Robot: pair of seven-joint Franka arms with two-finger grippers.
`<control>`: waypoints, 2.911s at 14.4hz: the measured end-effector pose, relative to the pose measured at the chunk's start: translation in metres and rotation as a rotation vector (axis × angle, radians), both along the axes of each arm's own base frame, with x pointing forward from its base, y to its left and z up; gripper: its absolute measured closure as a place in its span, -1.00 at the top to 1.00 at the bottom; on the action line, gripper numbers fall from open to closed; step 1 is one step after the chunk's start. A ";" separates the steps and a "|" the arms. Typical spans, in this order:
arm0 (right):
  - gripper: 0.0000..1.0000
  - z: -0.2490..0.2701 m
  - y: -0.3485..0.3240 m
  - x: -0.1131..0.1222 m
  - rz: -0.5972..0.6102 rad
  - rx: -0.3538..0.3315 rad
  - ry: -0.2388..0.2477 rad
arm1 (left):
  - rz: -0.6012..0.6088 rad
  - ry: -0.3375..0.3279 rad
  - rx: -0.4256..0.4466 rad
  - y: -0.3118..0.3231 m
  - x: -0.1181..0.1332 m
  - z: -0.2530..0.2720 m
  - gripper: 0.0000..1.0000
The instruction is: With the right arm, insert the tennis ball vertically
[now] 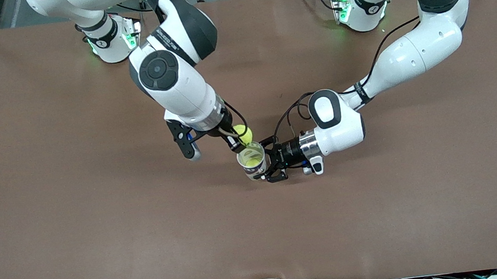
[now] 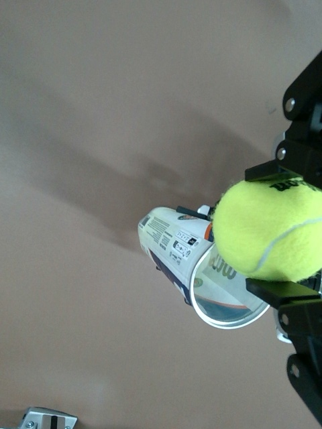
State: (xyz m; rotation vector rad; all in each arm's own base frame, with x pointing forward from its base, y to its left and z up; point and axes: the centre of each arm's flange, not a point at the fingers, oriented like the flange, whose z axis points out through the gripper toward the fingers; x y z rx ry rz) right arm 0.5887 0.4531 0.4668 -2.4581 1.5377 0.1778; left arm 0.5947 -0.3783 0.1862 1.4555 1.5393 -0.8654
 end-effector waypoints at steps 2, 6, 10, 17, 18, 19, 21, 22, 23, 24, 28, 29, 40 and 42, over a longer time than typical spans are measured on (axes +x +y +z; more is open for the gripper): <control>0.25 0.000 0.004 0.007 -0.009 0.006 -0.010 | 0.000 0.000 -0.001 0.000 0.000 0.000 0.51; 0.25 -0.003 0.006 0.011 -0.017 0.008 -0.015 | -0.004 -0.007 0.000 -0.001 0.000 0.000 0.51; 0.25 -0.004 0.008 0.013 -0.020 0.009 -0.017 | -0.017 -0.012 -0.002 -0.002 -0.004 -0.008 0.51; 0.25 -0.014 0.009 0.016 -0.025 0.003 -0.012 | -0.021 -0.011 -0.003 -0.004 -0.005 -0.010 0.51; 0.25 -0.016 0.010 0.017 -0.026 0.003 -0.013 | -0.021 -0.011 -0.003 -0.004 -0.005 -0.010 0.51; 0.25 -0.019 0.010 0.018 -0.027 0.004 -0.015 | -0.021 -0.011 -0.003 -0.004 -0.005 -0.010 0.51; 0.25 -0.023 0.011 0.019 -0.029 0.005 -0.017 | -0.021 -0.011 -0.003 -0.004 -0.005 -0.010 0.51; 0.25 -0.024 0.011 0.019 -0.029 0.004 -0.016 | -0.021 -0.011 -0.003 -0.004 -0.005 -0.010 0.51; 0.25 -0.025 0.011 0.020 -0.029 0.004 -0.016 | -0.021 -0.011 -0.003 -0.004 -0.005 -0.010 0.51; 0.37 -0.024 0.012 0.020 -0.033 0.006 -0.018 | -0.021 -0.011 -0.003 -0.004 -0.005 -0.010 0.51; 1.00 -0.018 0.012 0.021 -0.058 0.018 -0.027 | -0.020 -0.010 -0.003 -0.003 -0.005 -0.011 0.51; 1.00 -0.016 0.012 0.022 -0.062 0.021 -0.030 | -0.019 -0.010 -0.003 -0.003 -0.005 -0.011 0.51; 1.00 -0.014 -0.172 0.090 0.300 -0.109 0.058 | -0.039 -0.022 -0.001 0.005 -0.005 -0.038 0.52; 1.00 -0.019 -0.232 0.098 0.394 -0.127 0.075 | -0.039 -0.018 -0.002 0.009 -0.003 -0.044 0.54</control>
